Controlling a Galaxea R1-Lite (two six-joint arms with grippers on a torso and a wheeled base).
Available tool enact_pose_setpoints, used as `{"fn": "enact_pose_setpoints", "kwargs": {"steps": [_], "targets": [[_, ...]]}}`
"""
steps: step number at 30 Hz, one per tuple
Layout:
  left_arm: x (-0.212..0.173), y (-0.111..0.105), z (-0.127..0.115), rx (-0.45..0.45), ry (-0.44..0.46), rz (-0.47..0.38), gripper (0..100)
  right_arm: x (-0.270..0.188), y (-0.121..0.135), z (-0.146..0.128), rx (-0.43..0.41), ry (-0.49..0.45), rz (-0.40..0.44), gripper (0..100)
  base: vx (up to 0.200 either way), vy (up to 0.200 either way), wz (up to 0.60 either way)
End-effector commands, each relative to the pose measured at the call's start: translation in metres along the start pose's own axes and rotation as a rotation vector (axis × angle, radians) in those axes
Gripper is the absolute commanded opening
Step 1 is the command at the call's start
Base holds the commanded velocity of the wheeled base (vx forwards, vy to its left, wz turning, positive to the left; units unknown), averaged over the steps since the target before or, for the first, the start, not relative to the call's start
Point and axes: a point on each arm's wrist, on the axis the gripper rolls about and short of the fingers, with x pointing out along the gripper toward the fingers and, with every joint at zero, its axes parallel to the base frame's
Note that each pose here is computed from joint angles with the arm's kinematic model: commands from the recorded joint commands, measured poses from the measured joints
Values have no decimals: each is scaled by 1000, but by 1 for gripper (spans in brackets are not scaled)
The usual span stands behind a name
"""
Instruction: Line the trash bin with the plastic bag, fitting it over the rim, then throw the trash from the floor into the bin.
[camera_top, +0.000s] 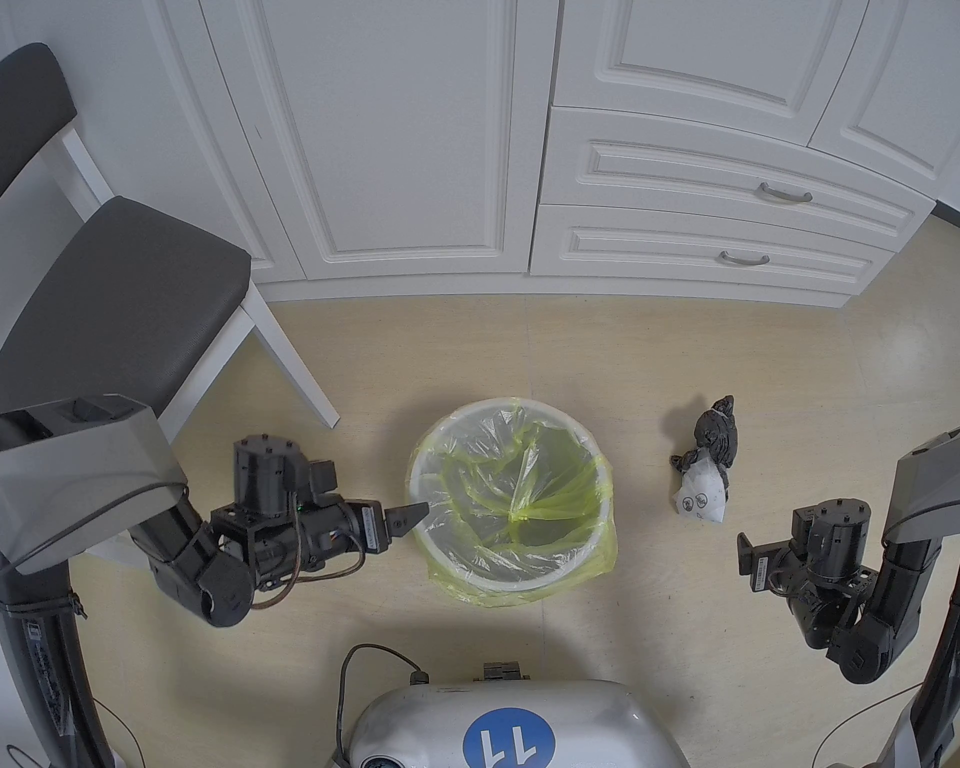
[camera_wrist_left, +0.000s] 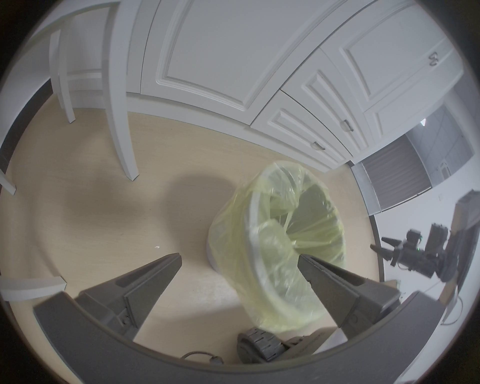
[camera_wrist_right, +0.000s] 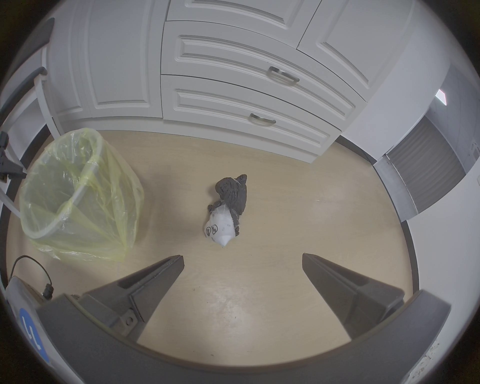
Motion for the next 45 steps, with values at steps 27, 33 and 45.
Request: {"fn": "enact_pose_setpoints", "kwargs": {"steps": [27, 33, 45], "targets": [[93, -47, 15, -32, 103, 226, 100, 0, 10, -12, -27, 33, 13, 100, 0, 0, 0], [79, -40, 1, 70, 165, 245, 100, 0, 11, -13, -31, 38, 15, 100, 0, 0, 0], [32, -40, -8, 188, 245, 174, 100, -2, 13, -13, -34, 36, 24, 100, 0, 0, 0]]}}
